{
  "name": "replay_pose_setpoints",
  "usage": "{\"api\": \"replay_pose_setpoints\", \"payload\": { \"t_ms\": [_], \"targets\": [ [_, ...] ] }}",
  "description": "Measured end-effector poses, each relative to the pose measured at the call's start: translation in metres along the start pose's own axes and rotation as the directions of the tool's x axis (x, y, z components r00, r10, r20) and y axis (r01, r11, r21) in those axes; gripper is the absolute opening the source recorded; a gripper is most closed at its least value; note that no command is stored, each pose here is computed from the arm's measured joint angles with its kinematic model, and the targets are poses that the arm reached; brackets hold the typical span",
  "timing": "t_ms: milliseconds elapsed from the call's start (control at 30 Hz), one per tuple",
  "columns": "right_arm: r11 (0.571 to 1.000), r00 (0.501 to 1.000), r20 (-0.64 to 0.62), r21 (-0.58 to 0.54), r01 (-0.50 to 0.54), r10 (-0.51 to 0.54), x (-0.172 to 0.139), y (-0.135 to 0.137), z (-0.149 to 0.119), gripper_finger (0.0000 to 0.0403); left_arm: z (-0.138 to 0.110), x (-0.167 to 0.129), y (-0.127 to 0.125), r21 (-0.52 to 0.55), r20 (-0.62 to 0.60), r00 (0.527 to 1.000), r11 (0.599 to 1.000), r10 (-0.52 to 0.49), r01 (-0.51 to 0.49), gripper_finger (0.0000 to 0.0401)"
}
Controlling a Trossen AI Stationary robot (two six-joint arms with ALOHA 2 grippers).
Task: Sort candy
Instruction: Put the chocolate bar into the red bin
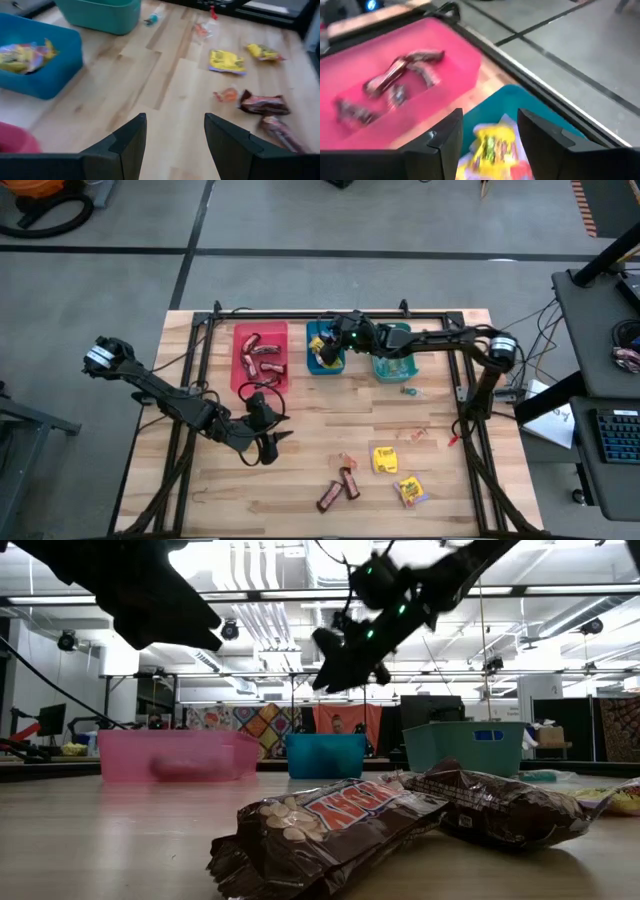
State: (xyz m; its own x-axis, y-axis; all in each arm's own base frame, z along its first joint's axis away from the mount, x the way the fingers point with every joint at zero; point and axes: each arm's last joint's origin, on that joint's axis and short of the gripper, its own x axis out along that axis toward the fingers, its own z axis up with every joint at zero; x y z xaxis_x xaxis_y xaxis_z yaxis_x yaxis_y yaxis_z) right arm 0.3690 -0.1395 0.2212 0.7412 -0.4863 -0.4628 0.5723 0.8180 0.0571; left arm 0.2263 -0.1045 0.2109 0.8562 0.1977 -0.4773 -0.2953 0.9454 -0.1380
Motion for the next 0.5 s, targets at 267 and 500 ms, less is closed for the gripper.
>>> {"api": "replay_pose_setpoints", "payload": {
  "t_ms": [267, 500],
  "targets": [
    [0.976, 0.971, -0.178, -0.117, -0.182, 0.16, -0.081, 0.035, 0.012, 0.0174, -0.004, 0.015, -0.014, -0.034, -0.005, 0.996, 0.996, -0.087, 0.087, 0.0183],
    [0.947, 0.903, -0.339, -0.089, -0.309, 0.263, -0.158, 0.075, -0.003, 0.0158, -0.006, 0.032, -0.041, 0.128, -0.138, 0.982, 0.981, -0.129, 0.147, 0.0183]
  ]
}}
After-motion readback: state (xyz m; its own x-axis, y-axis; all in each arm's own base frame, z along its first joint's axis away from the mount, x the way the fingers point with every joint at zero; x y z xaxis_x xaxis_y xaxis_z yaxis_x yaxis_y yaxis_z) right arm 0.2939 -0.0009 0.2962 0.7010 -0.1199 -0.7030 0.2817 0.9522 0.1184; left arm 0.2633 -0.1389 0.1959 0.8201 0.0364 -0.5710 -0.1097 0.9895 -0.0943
